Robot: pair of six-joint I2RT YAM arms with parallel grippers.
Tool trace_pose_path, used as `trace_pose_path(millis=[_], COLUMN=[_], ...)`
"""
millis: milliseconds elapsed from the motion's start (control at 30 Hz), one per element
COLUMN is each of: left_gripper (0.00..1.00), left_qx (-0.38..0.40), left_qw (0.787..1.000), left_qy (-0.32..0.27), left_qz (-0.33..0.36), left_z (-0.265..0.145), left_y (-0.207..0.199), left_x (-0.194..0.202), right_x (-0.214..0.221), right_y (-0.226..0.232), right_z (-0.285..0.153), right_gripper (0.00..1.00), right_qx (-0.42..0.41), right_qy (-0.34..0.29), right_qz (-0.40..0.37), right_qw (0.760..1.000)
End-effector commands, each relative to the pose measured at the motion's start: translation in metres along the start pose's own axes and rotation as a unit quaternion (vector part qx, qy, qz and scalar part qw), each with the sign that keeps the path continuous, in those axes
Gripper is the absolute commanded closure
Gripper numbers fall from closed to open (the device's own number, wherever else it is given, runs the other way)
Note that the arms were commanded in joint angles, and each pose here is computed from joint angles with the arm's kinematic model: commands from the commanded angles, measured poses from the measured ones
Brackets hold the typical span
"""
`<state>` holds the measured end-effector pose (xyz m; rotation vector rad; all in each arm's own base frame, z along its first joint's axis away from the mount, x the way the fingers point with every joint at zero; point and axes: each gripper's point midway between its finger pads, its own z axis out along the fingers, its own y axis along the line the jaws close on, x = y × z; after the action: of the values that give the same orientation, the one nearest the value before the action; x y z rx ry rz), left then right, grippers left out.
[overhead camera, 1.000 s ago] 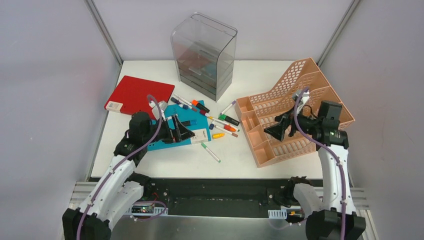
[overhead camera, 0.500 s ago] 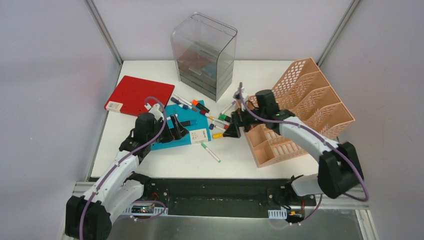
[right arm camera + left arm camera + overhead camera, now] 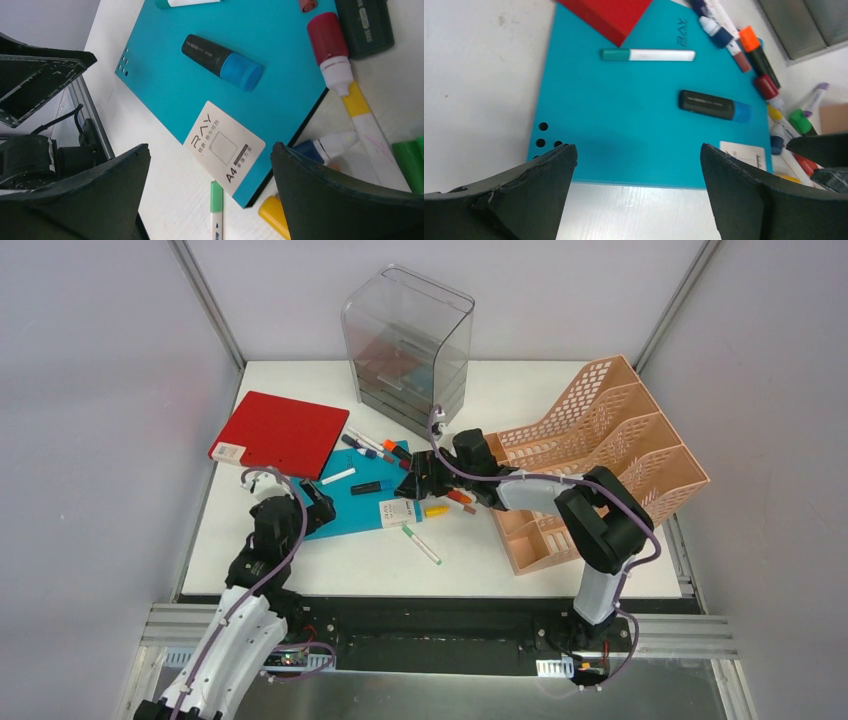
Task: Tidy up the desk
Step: Pick up the folder from the center of the board.
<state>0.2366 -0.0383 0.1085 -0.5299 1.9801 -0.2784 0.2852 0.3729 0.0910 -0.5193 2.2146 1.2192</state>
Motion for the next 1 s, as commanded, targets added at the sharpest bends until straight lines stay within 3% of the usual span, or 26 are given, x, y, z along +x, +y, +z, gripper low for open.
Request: trace_pose_path(millis=[0, 300, 967], left_gripper=[0.01, 0.01, 0.09], left_qx=[-0.036, -0.094, -0.119], left_qw=[0.999, 0.991, 0.981], left_qy=[0.000, -0.009, 0.034], left_qz=[-0.030, -0.095, -0.147], left_z=[0.011, 0.022, 0.027], left_y=[0.015, 0.050, 0.061], left_x=[-0.004, -0.009, 0.020], right_x=[-0.043, -0.031, -0.008], right_y=[0.017, 0.002, 0.005], right_z=[0.016, 0.009, 0.002], right_gripper=[0.07, 0.12, 0.20], right_qx=[-0.015, 0.041, 0.054], right_qy=[-0.065, -0.049, -0.021], right_qz=[-0.013, 0.018, 0.065], right_qw=[0.998, 0.998, 0.996])
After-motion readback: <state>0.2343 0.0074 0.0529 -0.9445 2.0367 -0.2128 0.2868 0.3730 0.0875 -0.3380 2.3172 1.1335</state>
